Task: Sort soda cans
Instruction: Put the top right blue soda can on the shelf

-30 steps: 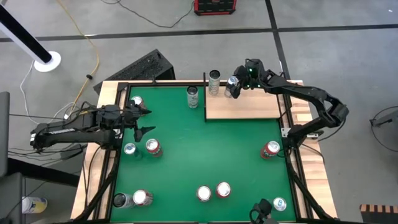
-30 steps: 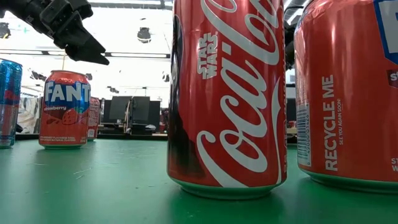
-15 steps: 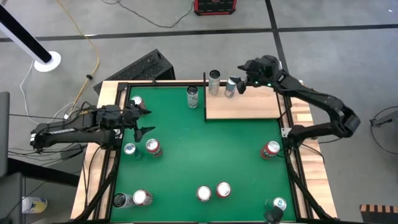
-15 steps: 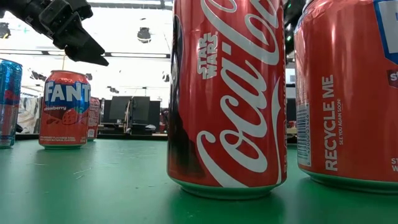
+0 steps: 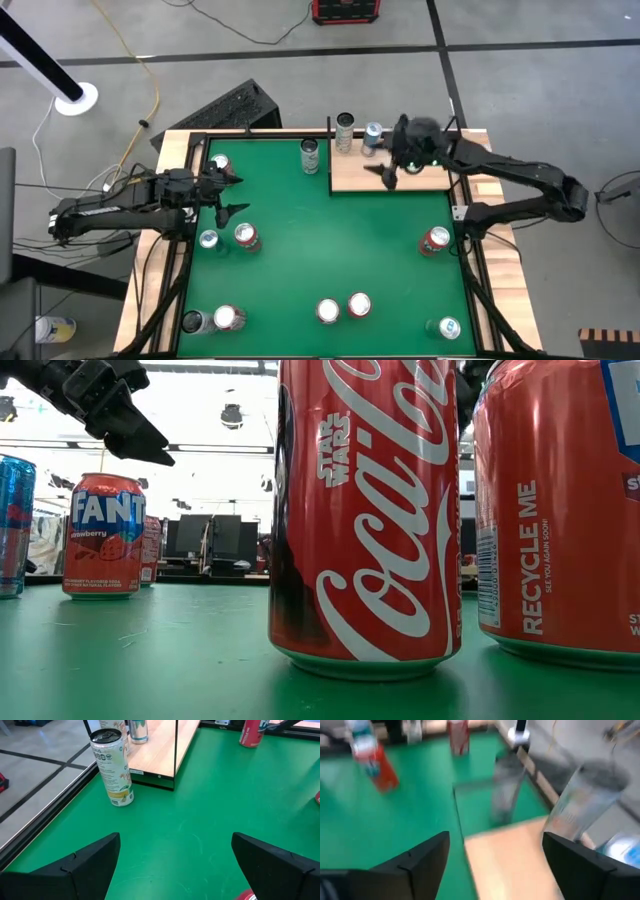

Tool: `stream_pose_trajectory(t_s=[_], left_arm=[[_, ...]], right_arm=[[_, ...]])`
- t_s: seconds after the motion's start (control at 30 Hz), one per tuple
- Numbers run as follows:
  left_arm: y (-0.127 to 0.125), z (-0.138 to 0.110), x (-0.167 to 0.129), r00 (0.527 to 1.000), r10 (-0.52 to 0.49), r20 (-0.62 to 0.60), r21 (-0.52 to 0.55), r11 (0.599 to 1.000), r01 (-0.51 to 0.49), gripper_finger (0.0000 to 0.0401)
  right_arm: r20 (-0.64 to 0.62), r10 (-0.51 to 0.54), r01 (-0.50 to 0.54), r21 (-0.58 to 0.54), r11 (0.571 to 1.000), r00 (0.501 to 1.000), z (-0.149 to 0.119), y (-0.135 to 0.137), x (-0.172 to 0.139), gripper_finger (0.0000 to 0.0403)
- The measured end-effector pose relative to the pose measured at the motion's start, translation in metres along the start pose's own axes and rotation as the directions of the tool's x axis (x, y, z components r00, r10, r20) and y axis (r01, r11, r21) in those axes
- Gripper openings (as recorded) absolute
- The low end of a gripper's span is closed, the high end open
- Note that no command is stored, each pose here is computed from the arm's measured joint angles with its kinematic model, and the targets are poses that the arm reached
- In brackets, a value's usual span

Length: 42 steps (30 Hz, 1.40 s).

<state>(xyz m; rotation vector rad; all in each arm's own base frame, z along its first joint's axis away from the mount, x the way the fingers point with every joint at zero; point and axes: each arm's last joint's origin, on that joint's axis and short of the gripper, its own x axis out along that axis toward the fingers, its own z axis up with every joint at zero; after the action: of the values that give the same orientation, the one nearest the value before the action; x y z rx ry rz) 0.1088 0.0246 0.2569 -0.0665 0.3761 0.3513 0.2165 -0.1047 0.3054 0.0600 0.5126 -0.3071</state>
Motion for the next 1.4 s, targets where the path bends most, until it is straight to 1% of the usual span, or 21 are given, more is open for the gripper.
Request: stream_pose_trajectory(t_s=[0.1, 0.23, 0.3, 0.4, 0.5, 0.53, 0.63, 0.73, 0.83, 1.0, 1.23, 1.4], left_arm=[[0.0, 0.0, 0.0, 1.0, -0.002, 0.0, 0.0, 1.0, 0.002, 0.0368], [0.0, 0.0, 0.0, 1.0, -0.002, 0.0, 0.0, 1.0, 0.002, 0.0368], [0.0, 0.0, 0.0, 1.0, -0.002, 0.0, 0.0, 1.0, 0.002, 0.0368], [0.0, 0.0, 0.0, 1.0, -0.001, 0.0, 0.0, 1.0, 0.001, 0.0368], [0.0, 0.0, 0.0, 1.0, -0.001, 0.0, 0.0, 1.0, 0.001, 0.0368], [0.0, 0.0, 0.0, 1.0, -0.001, 0.0, 0.0, 1.0, 0.001, 0.0368], [0.0, 0.0, 0.0, 1.0, -0.001, 0.0, 0.0, 1.0, 0.001, 0.0368], [0.0, 0.0, 0.0, 1.0, -0.001, 0.0, 0.0, 1.0, 0.001, 0.0368], [0.0, 0.0, 0.0, 1.0, -0.001, 0.0, 0.0, 1.0, 0.001, 0.0368], [0.0, 0.0, 0.0, 1.0, -0.001, 0.0, 0.0, 1.0, 0.001, 0.0368], [0.0, 0.0, 0.0, 1.0, -0.003, 0.0, 0.0, 1.0, 0.003, 0.0368], [0.0, 0.0, 0.0, 1.0, -0.006, -0.001, 0.0, 1.0, 0.006, 0.0368]], right_arm=[[-0.051, 0.0, 0.001, 0.007, 1.0, 0.999, -0.017, 0.0, 0.01, 0.0303], [-0.08, -0.031, 0.034, 0.029, 0.999, 0.996, -0.034, -0.009, 0.017, 0.0234], [-0.092, -0.052, 0.055, 0.032, 0.998, 0.994, -0.038, -0.014, 0.021, 0.019], [-0.136, -0.087, 0.096, 0.054, 0.994, 0.987, -0.046, -0.024, 0.026, 0.0112], [-0.132, -0.117, 0.126, 0.067, 0.99, 0.984, -0.048, -0.035, 0.036, 0.0031], [-0.15, -0.124, 0.136, 0.074, 0.988, 0.981, -0.051, -0.039, 0.04, 0.0019], [-0.18, -0.156, 0.177, 0.107, 0.978, 0.971, -0.058, -0.049, 0.049, 0.0022], [-0.219, -0.195, 0.224, 0.115, 0.968, 0.956, -0.064, -0.057, 0.055, 0.0021], [-0.239, -0.211, 0.244, 0.121, 0.962, 0.948, -0.068, -0.063, 0.058, 0.0016], [-0.229, -0.229, 0.263, 0.13, 0.956, 0.946, -0.063, -0.071, 0.059, 0.0016], [-0.186, -0.241, 0.264, 0.115, 0.958, 0.953, -0.048, -0.073, 0.057, 0.0017], [-0.195, -0.232, 0.257, 0.113, 0.96, 0.953, -0.048, -0.071, 0.057, 0.0017]])
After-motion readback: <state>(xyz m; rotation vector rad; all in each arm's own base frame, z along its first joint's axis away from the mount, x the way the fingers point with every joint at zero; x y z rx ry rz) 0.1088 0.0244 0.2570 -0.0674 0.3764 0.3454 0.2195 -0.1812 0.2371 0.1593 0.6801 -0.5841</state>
